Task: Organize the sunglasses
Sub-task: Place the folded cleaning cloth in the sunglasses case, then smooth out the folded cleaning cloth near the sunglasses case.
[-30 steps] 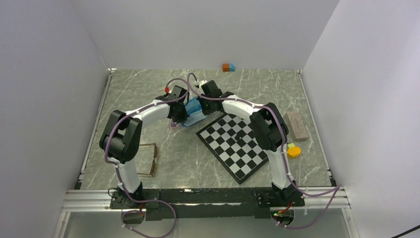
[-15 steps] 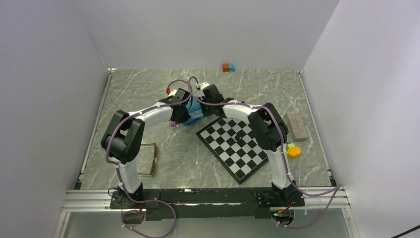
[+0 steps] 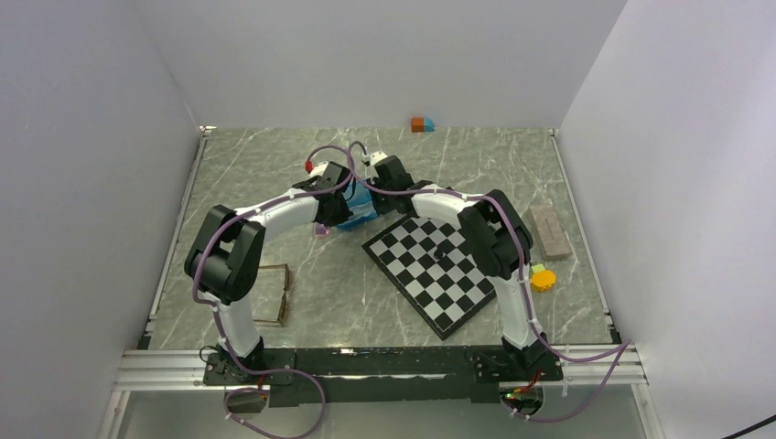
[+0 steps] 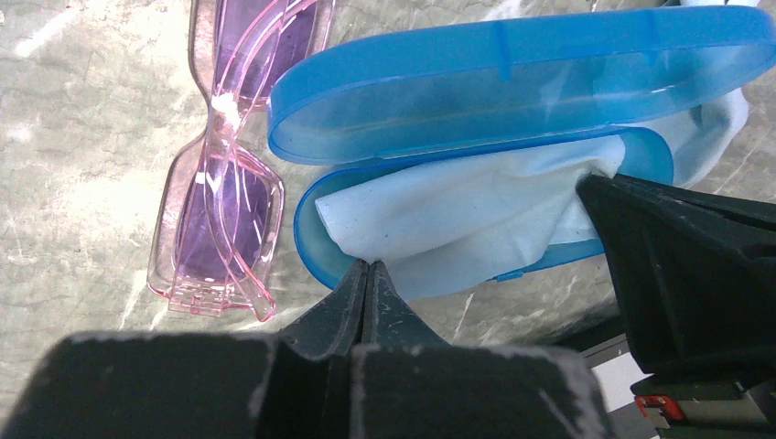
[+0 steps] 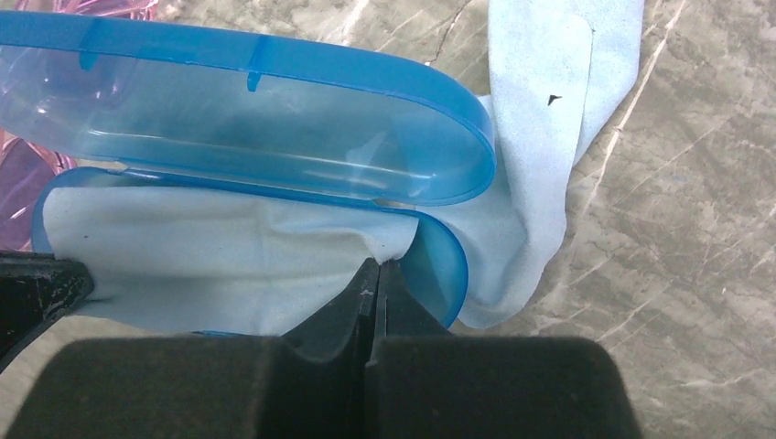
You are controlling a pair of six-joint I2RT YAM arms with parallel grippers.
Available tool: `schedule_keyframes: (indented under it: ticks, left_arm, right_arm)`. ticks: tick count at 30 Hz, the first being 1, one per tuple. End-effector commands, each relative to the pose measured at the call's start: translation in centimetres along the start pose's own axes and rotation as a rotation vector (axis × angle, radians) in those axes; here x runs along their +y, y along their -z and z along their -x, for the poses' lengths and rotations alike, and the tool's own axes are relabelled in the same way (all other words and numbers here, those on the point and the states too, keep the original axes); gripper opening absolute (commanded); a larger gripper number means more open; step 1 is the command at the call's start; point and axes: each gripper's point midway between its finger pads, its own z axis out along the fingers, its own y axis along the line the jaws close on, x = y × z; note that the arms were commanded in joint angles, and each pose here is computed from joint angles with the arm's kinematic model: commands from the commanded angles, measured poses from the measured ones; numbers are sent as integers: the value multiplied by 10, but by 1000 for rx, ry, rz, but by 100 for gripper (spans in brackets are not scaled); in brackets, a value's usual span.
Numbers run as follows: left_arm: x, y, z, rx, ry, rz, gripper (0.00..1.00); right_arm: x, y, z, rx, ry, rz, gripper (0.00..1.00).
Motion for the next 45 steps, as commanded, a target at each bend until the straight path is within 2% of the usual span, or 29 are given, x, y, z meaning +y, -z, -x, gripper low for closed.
schedule_keyframes:
  ticks: [1,4,6,18,25,31,34,40,45]
  left_arm:
    - [-2,4,9,-37,17,21,3]
    - [-1,4,8,-35,19,23,16]
    - [-3,6,8,-38,14,11,19]
    - [-11,34,19,-104,-11,37,30]
    - [-8,54,21,-132,-2,29,36]
    - [-4,57,15,-116,-8,22,54]
    - [-4,50,13,-99,-13,13,59]
    - [-10,25,6,-15,19,-70,56]
    - [-10,13,3,3,18,-65,53]
  right_arm:
    - [-9,10,23,-47,-10,-47,1]
    - [-10,11,23,-49,-18,-53,17]
    - [-11,11,24,-54,-20,-58,25]
    - [-16,34,50,-163,-68,-105,44]
    - [-19,40,55,-214,-89,-122,46]
    - [-23,34,51,-195,-72,-138,52]
    - [-29,28,44,-167,-55,-167,53]
    - [-31,18,32,-130,-72,-134,52]
    - [-30,10,24,-106,-88,-92,50]
